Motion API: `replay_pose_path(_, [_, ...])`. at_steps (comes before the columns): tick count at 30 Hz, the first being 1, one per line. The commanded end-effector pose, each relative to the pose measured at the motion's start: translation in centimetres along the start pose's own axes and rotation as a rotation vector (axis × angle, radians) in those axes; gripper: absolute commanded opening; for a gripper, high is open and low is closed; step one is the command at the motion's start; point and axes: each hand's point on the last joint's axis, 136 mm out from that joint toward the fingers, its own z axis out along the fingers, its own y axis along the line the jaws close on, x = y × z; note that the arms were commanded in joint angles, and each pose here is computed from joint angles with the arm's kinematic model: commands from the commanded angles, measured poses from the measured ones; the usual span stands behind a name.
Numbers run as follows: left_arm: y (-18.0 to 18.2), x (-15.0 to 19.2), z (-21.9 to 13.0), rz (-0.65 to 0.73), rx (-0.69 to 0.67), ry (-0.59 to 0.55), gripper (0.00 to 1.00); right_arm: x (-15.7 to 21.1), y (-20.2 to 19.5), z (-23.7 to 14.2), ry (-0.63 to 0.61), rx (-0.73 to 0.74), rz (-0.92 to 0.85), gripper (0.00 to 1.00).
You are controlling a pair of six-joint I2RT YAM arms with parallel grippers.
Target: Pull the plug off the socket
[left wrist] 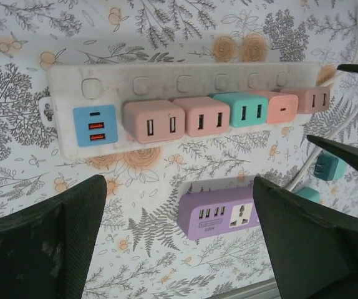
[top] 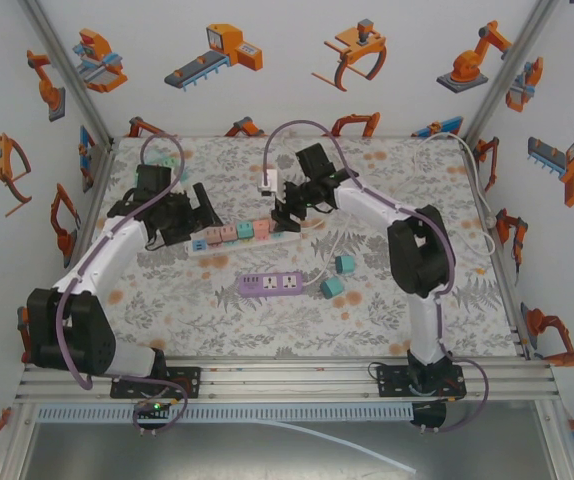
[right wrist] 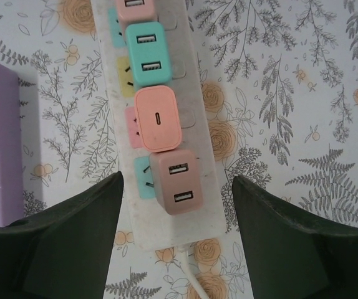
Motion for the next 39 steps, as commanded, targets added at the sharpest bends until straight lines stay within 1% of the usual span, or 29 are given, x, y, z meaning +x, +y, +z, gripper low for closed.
replay_pose_path(1, [1.3, 0.0, -0.6, -0.053, -0.011, -0.013, 0.90, -0.7, 0.2, 0.4, -0.017, -0.045, -0.038, 0.61])
replay_pose_path(5, [2.6, 0.1, -0.7, -0.087, -0.037, -0.005, 0.89, 0.0, 0.7, 1.5, -0.005, -0.079, -0.025, 0.54])
replay_pose_path(8, [4.0, 0.5, -0.4, -0.131, -0.082, 0.027, 0.88, 0.1, 0.9, 2.0, -0.001, -0.092, -0.026, 0.48])
replay_pose_path(10, [5.2, 0.8, -0.2, -0.158, -0.123, 0.052, 0.85, 0.0, 1.1, 2.1, 0.006, -0.100, -0.037, 0.43])
replay_pose_path(11, [5.7, 1.0, 0.0, -0.166, -0.134, 0.063, 0.84, -0.1, 1.1, 2.1, 0.009, -0.102, -0.046, 0.41])
replay_pose_path(12, [6.2, 1.1, 0.3, -0.174, -0.140, 0.072, 0.80, -0.3, 1.1, 2.1, 0.007, -0.102, -0.050, 0.39])
replay_pose_path(14, [6.9, 1.4, 1.0, -0.193, -0.147, 0.088, 0.68, -0.6, 1.0, 1.9, 0.003, -0.101, -0.060, 0.34])
replay_pose_path(16, [7.5, 1.7, 2.0, -0.213, -0.153, 0.109, 0.63, -0.9, 1.0, 1.8, 0.000, -0.104, -0.066, 0.31])
replay_pose_path(18, [7.9, 1.7, 2.9, -0.229, -0.150, 0.126, 0.58, -1.1, 1.3, 1.8, 0.000, -0.104, -0.076, 0.30])
replay_pose_path(26, [9.6, 1.6, 6.2, -0.217, -0.179, 0.180, 0.48, -1.4, 1.8, 2.1, -0.002, -0.116, -0.080, 0.28])
replay_pose_path(30, [10.1, 2.2, 7.5, -0.216, -0.193, 0.228, 0.48, -1.3, 1.9, 2.2, -0.001, -0.122, -0.073, 0.28])
replay_pose_path(35, [10.5, 2.4, 7.9, -0.217, -0.201, 0.226, 0.48, -1.2, 2.0, 2.3, 0.001, -0.125, -0.071, 0.28])
replay_pose_path(39, [11.0, 3.3, 8.4, -0.211, -0.212, 0.251, 0.47, -1.6, 1.8, 2.3, -0.009, -0.125, -0.067, 0.28])
